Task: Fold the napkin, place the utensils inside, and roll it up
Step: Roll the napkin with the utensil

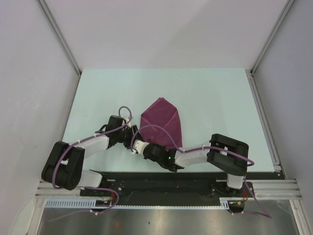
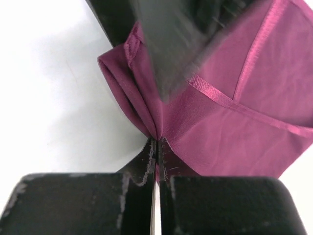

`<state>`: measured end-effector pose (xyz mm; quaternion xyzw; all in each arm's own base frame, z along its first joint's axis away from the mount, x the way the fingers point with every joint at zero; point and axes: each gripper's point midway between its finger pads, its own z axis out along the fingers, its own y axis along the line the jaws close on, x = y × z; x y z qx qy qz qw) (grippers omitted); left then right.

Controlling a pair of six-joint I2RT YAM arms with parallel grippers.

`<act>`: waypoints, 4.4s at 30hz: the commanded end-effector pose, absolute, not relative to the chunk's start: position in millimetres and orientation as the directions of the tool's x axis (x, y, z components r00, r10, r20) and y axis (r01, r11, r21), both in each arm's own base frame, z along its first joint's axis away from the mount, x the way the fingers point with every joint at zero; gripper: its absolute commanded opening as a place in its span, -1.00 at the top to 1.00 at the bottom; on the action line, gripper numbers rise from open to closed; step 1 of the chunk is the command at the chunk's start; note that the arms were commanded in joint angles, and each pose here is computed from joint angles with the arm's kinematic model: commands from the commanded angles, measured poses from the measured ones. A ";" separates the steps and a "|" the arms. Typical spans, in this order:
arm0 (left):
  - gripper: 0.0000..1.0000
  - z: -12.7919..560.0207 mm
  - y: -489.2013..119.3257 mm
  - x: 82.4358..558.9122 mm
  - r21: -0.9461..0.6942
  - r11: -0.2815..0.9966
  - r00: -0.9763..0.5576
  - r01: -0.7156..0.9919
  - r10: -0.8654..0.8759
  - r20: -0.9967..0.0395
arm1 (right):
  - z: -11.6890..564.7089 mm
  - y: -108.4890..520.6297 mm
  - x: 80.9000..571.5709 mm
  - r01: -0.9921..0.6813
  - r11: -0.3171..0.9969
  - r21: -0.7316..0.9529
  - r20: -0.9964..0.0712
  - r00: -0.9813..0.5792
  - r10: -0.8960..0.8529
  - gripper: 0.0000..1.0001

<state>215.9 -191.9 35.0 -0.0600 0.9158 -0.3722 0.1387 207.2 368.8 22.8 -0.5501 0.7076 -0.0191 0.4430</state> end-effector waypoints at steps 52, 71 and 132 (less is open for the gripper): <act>-0.56 84.5 -210.2 197.7 -0.656 0.628 -0.741 0.419 -0.180 -0.647 | -0.8 369.2 249.6 -0.575 0.412 0.707 -0.228 -0.736 -0.637 1.00; -0.50 89.3 -217.2 221.5 -0.686 0.632 -0.737 0.361 -0.257 -0.625 | -9.6 369.6 261.9 -0.549 0.454 0.702 -0.199 -0.763 -0.615 1.00; -0.26 18.6 -209.1 246.0 -0.625 0.748 -0.776 0.221 -0.253 -0.578 | 64.9 322.7 270.5 -0.598 0.468 0.651 -0.435 -0.798 -0.417 -0.09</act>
